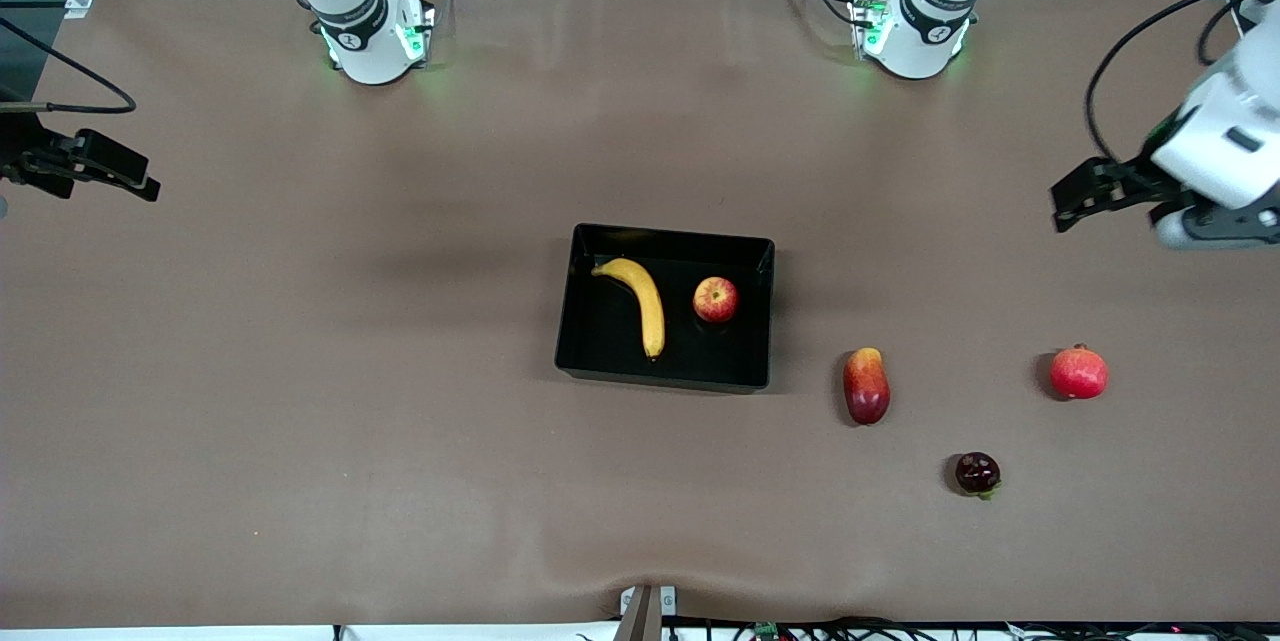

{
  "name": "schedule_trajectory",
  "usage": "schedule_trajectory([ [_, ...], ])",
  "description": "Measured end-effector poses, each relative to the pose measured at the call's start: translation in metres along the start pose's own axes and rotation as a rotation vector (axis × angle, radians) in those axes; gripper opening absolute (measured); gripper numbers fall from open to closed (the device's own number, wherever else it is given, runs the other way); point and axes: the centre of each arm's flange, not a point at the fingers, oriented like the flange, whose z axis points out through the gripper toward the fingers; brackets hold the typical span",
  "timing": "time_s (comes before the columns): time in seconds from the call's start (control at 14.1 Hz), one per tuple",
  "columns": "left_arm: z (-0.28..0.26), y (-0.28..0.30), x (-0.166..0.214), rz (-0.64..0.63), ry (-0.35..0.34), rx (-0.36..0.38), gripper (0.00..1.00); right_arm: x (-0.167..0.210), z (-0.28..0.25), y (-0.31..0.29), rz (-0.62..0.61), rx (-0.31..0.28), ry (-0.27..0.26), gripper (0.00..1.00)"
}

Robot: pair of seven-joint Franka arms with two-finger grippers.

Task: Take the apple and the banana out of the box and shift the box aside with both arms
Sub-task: 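Move the left gripper toward the black tray, then lower the left gripper onto the red apple in the tray and grasp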

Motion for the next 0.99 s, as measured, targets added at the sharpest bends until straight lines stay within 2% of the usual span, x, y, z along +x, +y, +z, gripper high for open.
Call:
schedule_trajectory([
  [0.21,0.038,0.061,0.004,-0.092,-0.058,-0.005,1.00,0.003,0.005,0.000,0.000,0.000,-0.008,1.00],
  [0.43,0.113,0.132,0.009,-0.282,-0.085,-0.005,1.00,0.008,0.009,0.000,0.000,0.000,-0.006,1.00],
  [0.71,0.203,0.234,-0.007,-0.453,-0.043,-0.069,1.00,0.015,0.014,-0.002,-0.002,0.001,0.010,1.00],
  [0.99,0.267,0.306,-0.032,-0.553,-0.061,-0.097,1.00,0.016,0.015,-0.013,-0.021,0.000,0.013,1.00],
])
